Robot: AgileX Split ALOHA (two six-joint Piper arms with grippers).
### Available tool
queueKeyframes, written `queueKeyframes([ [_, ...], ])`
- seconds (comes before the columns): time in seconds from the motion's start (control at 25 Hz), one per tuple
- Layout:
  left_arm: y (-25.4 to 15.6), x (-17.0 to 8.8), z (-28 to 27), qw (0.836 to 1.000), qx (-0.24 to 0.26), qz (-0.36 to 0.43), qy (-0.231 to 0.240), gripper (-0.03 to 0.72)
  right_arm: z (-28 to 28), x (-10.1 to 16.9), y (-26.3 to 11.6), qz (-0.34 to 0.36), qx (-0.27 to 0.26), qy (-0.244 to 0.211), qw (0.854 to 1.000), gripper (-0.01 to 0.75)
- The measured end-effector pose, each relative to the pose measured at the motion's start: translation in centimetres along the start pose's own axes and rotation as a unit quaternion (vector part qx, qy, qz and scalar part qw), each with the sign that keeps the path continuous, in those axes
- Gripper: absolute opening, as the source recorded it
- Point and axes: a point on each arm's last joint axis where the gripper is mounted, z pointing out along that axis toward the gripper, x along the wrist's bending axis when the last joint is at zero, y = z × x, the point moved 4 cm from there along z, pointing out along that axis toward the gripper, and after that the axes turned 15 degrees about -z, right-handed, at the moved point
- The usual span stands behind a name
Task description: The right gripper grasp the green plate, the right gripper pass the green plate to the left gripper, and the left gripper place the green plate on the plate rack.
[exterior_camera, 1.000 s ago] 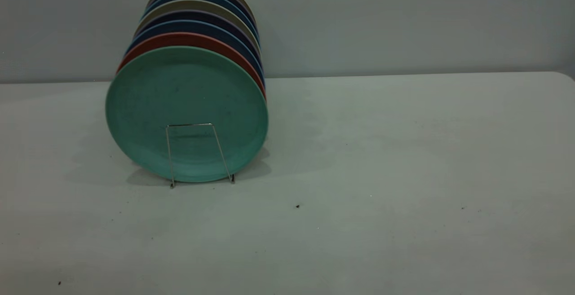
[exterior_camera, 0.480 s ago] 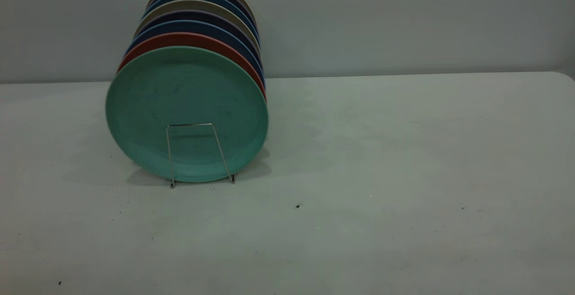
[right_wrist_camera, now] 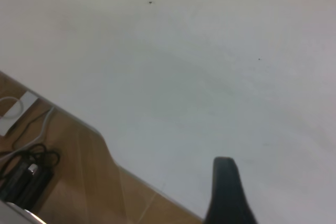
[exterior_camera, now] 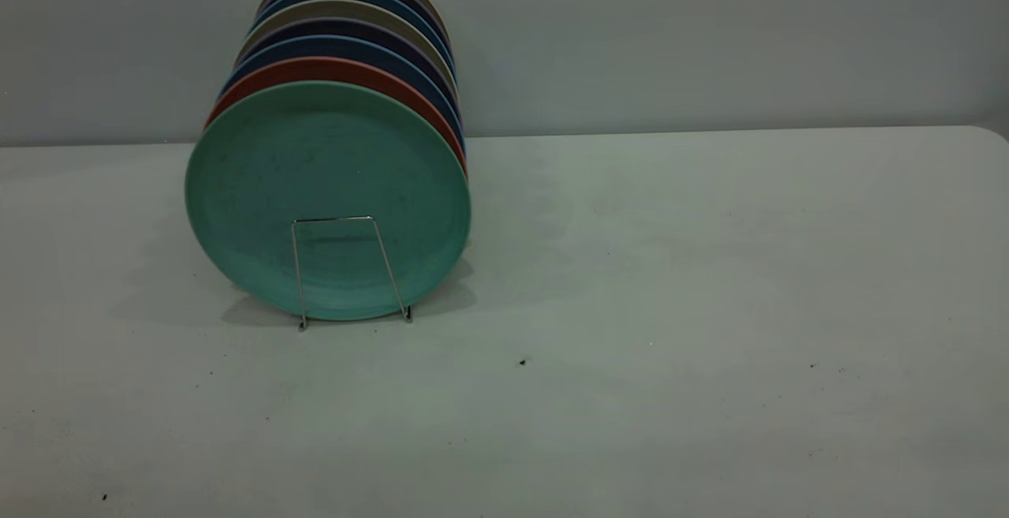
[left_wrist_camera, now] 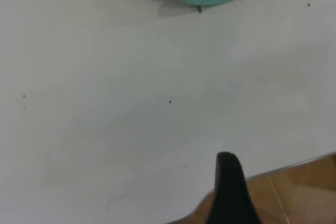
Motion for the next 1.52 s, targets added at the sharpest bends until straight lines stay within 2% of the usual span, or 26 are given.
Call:
queueKeyframes([
  [0.56,-0.1,0.0,0.0,1.000,0.002,0.003,-0.005,0.534,0.0,0.0,0.0,0.002,0.000,-0.002,1.000,0.523],
  [0.8,-0.1,0.0,-0.1,1.000,-0.005,0.004,-0.006,0.534,-0.1,-0.7,-0.2,0.072,0.022,-0.096,0.993,0.523],
  [0.92,-0.3,0.0,-0.3,1.000,-0.015,0.006,-0.007,0.534,-0.1,-0.9,-0.3,0.092,0.031,-0.124,0.988,0.523],
  [1.12,-0.3,0.0,-0.3,1.000,-0.017,0.006,-0.007,0.535,-0.1,-1.2,-0.4,0.116,0.040,-0.155,0.980,0.523],
  [1.24,-0.3,0.0,-0.3,1.000,-0.017,0.006,-0.007,0.535,-0.5,-0.9,-0.5,0.118,0.026,-0.175,0.977,0.523],
  [1.52,-0.3,0.0,-0.3,1.000,-0.017,0.006,-0.007,0.535,-0.6,-0.8,-0.5,0.117,0.022,-0.176,0.977,0.523],
])
